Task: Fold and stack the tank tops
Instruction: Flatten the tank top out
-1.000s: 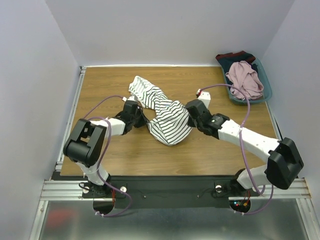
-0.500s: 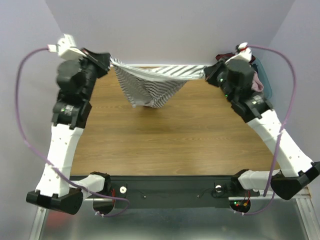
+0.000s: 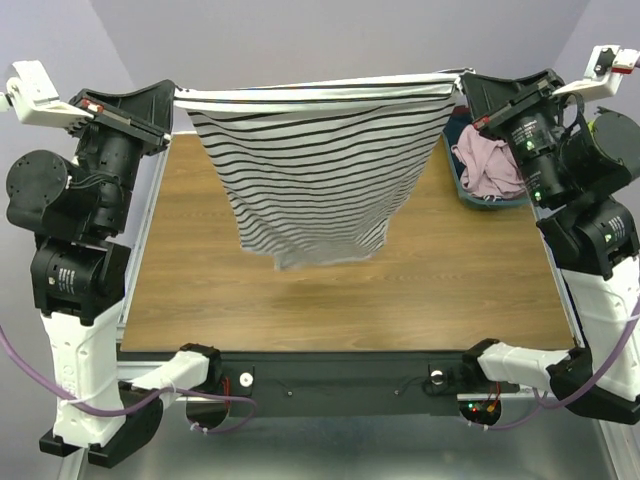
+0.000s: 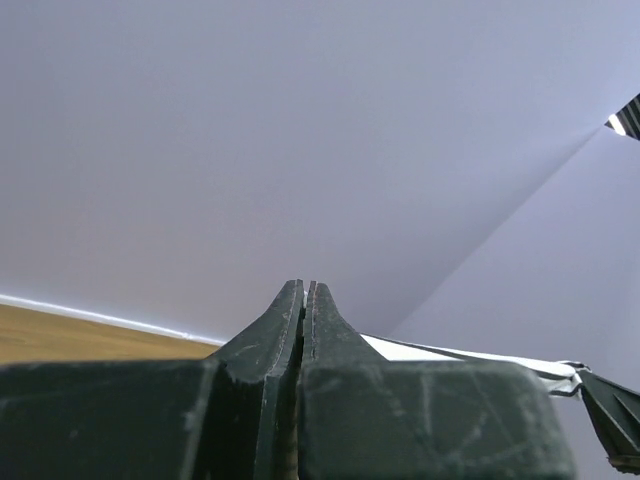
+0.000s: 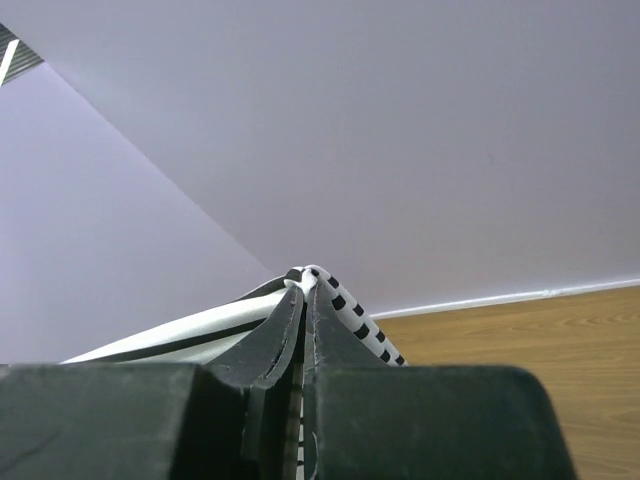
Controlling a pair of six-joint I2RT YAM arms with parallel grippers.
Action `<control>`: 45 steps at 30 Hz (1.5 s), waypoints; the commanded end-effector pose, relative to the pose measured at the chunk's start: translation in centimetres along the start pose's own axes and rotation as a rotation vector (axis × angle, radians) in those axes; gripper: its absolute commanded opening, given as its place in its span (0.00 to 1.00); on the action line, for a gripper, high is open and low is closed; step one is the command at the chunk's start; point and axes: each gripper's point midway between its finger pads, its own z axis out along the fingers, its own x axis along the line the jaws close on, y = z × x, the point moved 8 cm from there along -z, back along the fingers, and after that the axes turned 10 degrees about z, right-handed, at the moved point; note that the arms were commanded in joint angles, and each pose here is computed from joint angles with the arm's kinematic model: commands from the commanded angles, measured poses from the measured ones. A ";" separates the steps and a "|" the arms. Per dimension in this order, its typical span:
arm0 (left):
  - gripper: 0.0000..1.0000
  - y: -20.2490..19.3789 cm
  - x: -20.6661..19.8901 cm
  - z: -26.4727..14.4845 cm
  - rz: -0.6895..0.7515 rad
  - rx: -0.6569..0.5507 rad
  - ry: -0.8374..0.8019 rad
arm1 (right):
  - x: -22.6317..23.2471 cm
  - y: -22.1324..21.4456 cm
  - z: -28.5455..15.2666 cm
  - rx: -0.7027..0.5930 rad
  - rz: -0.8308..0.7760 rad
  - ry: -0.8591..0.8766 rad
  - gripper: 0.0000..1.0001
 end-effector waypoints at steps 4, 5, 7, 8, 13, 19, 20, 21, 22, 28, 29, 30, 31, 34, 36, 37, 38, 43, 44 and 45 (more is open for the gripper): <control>0.00 -4.3 1.4 3.8 -0.040 0.068 0.004 | -2.5 -2.8 2.6 0.026 -0.050 -0.090 0.01; 0.00 -5.8 2.1 4.8 -0.042 0.096 0.020 | -3.2 -3.7 3.3 0.041 -0.069 -0.114 0.01; 0.00 -8.2 2.8 7.5 -0.045 0.144 0.003 | -5.1 -6.4 6.2 0.083 -0.134 -0.178 0.01; 0.00 -8.7 2.9 8.5 -0.043 0.139 -0.010 | -6.1 -7.3 7.6 0.100 -0.156 -0.202 0.01; 0.00 -11.6 4.8 16.4 -0.028 0.172 -0.041 | -14.0 -9.1 17.5 0.280 -0.046 -0.185 0.01; 0.00 -11.5 5.0 23.7 -0.016 0.177 -0.141 | -12.8 -4.4 22.8 0.224 0.055 0.036 0.00; 0.00 -9.0 3.8 23.4 -0.015 0.118 -0.176 | -12.8 -3.5 23.1 0.195 0.051 0.053 0.00; 0.00 -8.7 4.2 23.7 -0.018 0.110 -0.179 | -12.5 -2.7 23.2 0.167 0.061 0.073 0.00; 0.00 -8.2 4.1 23.4 -0.021 0.104 -0.196 | -12.1 -2.1 23.0 0.161 0.068 0.097 0.01; 0.00 -9.7 5.8 19.9 -0.005 0.142 -0.143 | -14.3 -3.2 20.0 0.231 0.086 0.009 0.00; 0.00 -10.1 6.0 19.3 -0.005 0.156 -0.132 | -14.7 -3.5 19.3 0.236 0.087 -0.013 0.00; 0.00 -11.1 6.5 18.0 -0.011 0.190 -0.114 | -17.6 -5.8 18.7 0.290 0.101 -0.091 0.00; 0.00 -11.8 6.8 17.2 -0.018 0.207 -0.106 | -16.8 -5.2 17.1 0.275 0.094 -0.087 0.00; 0.00 -18.5 10.2 13.6 -0.084 0.339 -0.028 | -20.8 -8.9 13.5 0.351 0.123 -0.215 0.00; 0.00 -20.6 11.2 11.1 -0.110 0.385 -0.003 | -24.9 -12.5 10.6 0.427 0.145 -0.330 0.00; 0.00 -22.3 11.9 10.1 -0.132 0.426 0.008 | -25.9 -13.5 9.5 0.447 0.152 -0.357 0.00; 0.00 -26.5 13.9 7.8 -0.174 0.513 0.057 | -26.2 -13.8 8.0 0.449 0.150 -0.368 0.00; 0.00 -35.7 16.3 -1.2 -0.257 0.709 0.128 | -32.9 -20.3 -0.1 0.577 0.181 -0.550 0.01; 0.00 -36.9 16.7 -2.7 -0.267 0.737 0.154 | -35.2 -22.7 -3.3 0.642 0.202 -0.628 0.00; 0.00 -38.8 17.5 -5.5 -0.288 0.787 0.187 | -35.8 -23.3 -4.5 0.656 0.208 -0.649 0.00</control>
